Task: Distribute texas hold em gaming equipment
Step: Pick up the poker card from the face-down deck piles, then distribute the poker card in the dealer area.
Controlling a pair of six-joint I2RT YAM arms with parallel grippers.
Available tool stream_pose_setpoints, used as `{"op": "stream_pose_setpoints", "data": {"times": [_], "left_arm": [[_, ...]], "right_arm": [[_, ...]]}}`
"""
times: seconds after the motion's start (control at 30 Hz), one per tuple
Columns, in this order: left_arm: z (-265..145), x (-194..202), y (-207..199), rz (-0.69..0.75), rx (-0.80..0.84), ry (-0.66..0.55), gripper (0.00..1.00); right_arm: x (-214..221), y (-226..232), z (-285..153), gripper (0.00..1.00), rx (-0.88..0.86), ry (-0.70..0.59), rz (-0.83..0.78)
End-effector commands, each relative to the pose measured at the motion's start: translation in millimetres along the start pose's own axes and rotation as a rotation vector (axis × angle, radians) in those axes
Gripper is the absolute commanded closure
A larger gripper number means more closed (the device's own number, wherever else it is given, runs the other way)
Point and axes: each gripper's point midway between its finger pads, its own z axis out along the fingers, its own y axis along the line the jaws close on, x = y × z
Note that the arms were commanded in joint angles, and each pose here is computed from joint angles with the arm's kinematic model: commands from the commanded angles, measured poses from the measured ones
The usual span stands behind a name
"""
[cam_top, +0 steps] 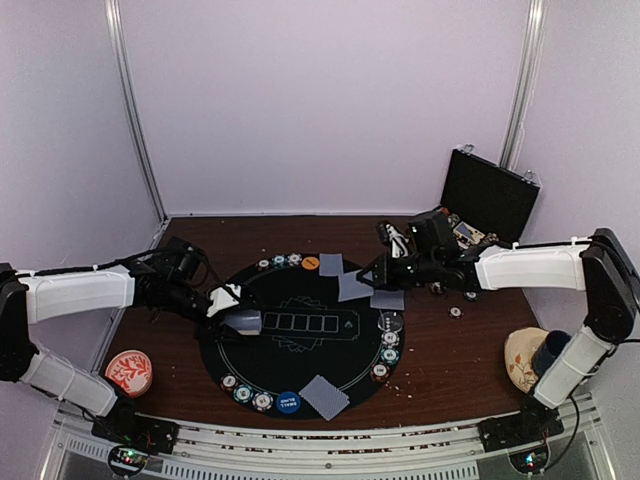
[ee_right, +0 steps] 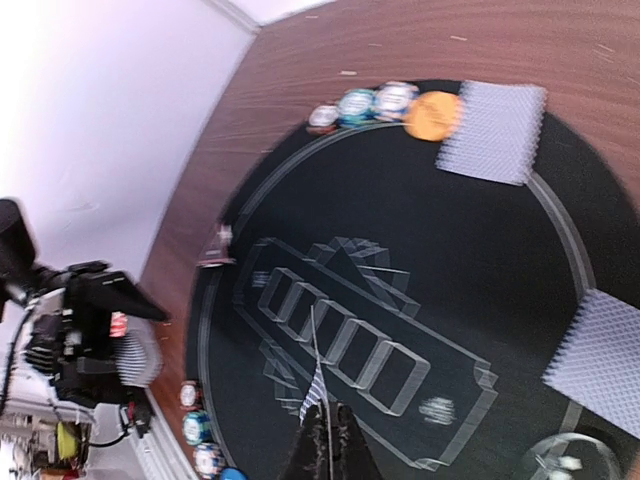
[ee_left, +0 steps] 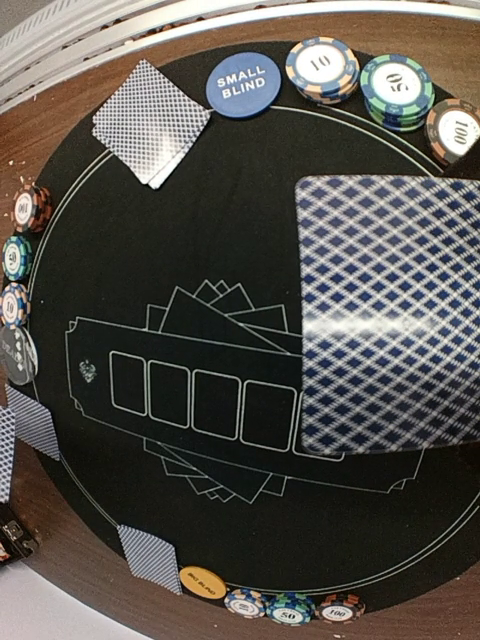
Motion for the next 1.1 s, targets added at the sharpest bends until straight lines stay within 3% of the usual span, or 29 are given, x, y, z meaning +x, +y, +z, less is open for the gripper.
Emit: {"op": "stream_pose_setpoints", "data": {"times": [0.0,0.23,0.8,1.07], "left_arm": [[-3,-14,6,0.035,-0.018,-0.047,0.87],[0,-10,5,0.029,-0.009,-0.036,0.87],[1,-9,4,0.03,-0.004,-0.036,0.87],[2,-9,4,0.03,-0.002,-0.035,0.87]], "right_arm": [[10,-54,-19,1.0,0.09,0.039,0.055],[11,-110,-19,1.0,0.084,0.077,0.184],[-5,-151,-5,1.0,0.126,0.082,0.265],[-8,-149,-4,1.0,0.096,0.078,0.276]]}}
